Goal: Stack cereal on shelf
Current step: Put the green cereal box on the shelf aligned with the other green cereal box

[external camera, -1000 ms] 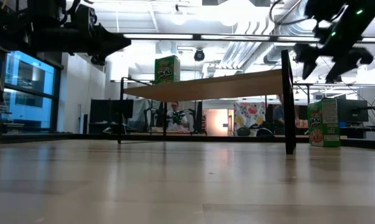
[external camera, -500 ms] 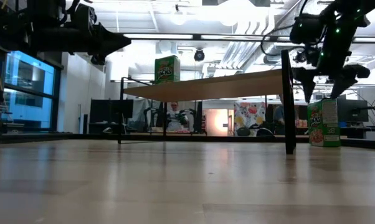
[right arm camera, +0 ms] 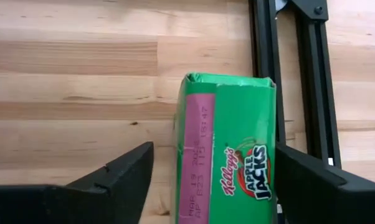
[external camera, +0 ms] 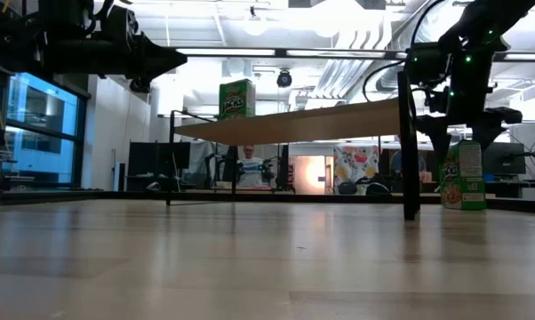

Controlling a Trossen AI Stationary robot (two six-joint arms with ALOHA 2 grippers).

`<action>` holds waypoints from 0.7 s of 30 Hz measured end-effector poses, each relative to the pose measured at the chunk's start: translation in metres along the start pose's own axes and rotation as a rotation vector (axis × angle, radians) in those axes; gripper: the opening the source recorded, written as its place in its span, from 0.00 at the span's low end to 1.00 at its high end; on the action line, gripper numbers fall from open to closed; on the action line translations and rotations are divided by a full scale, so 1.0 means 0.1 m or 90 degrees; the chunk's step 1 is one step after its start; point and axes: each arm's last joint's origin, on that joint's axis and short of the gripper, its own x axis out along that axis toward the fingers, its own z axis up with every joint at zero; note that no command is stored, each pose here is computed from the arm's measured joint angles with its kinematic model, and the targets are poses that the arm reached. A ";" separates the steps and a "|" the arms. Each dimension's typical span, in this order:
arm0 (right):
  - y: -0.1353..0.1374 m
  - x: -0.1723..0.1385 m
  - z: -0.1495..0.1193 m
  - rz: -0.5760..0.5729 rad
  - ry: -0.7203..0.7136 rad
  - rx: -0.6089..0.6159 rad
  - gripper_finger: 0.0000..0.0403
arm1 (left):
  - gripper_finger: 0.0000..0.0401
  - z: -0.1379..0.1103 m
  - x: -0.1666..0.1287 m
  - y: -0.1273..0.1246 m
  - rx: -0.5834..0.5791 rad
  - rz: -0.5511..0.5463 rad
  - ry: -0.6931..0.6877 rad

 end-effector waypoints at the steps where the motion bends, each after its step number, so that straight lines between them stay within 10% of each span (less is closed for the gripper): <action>1: 0.00 0.00 0.00 0.000 -0.001 0.001 0.66 | 0.00 0.00 0.00 0.00 0.000 0.001 0.000; 15: -0.10 -0.14 -0.01 0.020 -0.029 -0.002 0.18 | 0.00 0.00 0.00 0.00 0.001 0.004 -0.001; 21: -0.18 -0.70 0.26 0.081 -0.123 0.002 0.11 | 0.00 0.00 0.00 0.00 0.001 0.005 -0.001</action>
